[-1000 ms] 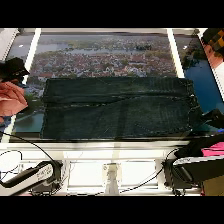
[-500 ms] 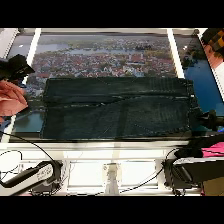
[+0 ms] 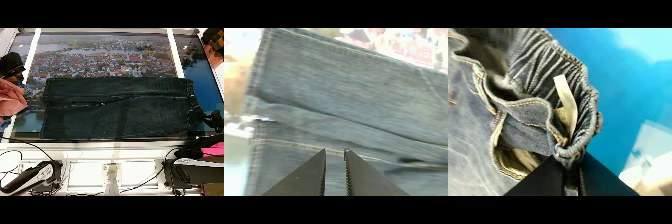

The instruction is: Fold the clothes and pants, and hang the long-sleeved shirts on hangers.

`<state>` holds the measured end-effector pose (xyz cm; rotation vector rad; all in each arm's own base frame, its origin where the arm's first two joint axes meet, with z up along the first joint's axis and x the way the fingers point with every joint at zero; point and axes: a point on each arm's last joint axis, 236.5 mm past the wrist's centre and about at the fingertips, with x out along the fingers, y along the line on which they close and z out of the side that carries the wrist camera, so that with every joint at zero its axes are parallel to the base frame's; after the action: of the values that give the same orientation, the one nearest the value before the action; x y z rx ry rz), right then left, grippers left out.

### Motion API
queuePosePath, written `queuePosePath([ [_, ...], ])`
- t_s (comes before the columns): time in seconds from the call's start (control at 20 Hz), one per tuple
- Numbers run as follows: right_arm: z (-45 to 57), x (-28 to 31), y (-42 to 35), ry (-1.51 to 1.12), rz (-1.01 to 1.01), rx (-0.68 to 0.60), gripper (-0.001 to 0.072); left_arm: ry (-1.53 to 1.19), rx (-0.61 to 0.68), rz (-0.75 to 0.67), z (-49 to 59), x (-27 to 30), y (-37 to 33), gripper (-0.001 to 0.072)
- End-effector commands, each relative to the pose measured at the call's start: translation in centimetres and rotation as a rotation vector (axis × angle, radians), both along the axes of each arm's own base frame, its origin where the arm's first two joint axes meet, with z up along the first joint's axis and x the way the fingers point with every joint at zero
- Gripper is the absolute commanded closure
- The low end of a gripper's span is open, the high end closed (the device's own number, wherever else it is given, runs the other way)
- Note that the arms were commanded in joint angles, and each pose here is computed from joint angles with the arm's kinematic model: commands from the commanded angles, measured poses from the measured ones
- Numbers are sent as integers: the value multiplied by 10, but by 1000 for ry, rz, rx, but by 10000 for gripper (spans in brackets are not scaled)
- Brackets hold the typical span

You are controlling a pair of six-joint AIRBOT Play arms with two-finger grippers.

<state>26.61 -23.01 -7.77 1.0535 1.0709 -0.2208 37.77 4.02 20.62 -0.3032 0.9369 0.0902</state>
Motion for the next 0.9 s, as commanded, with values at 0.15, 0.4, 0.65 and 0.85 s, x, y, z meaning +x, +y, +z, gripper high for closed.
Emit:
queuePosePath([
  [0.15,27,13,-6,-95,-101,-77,673,11,190,241,-25,-69,56,563],
  [0.4,39,22,-7,-143,-128,-69,672,164,74,428,-127,-135,46,563],
  [0.65,39,22,-8,-143,-128,-72,672,268,-47,505,-185,-172,22,366],
  [0.85,38,23,-15,-144,-145,-97,672,328,-204,475,-202,-177,-16,290],
])
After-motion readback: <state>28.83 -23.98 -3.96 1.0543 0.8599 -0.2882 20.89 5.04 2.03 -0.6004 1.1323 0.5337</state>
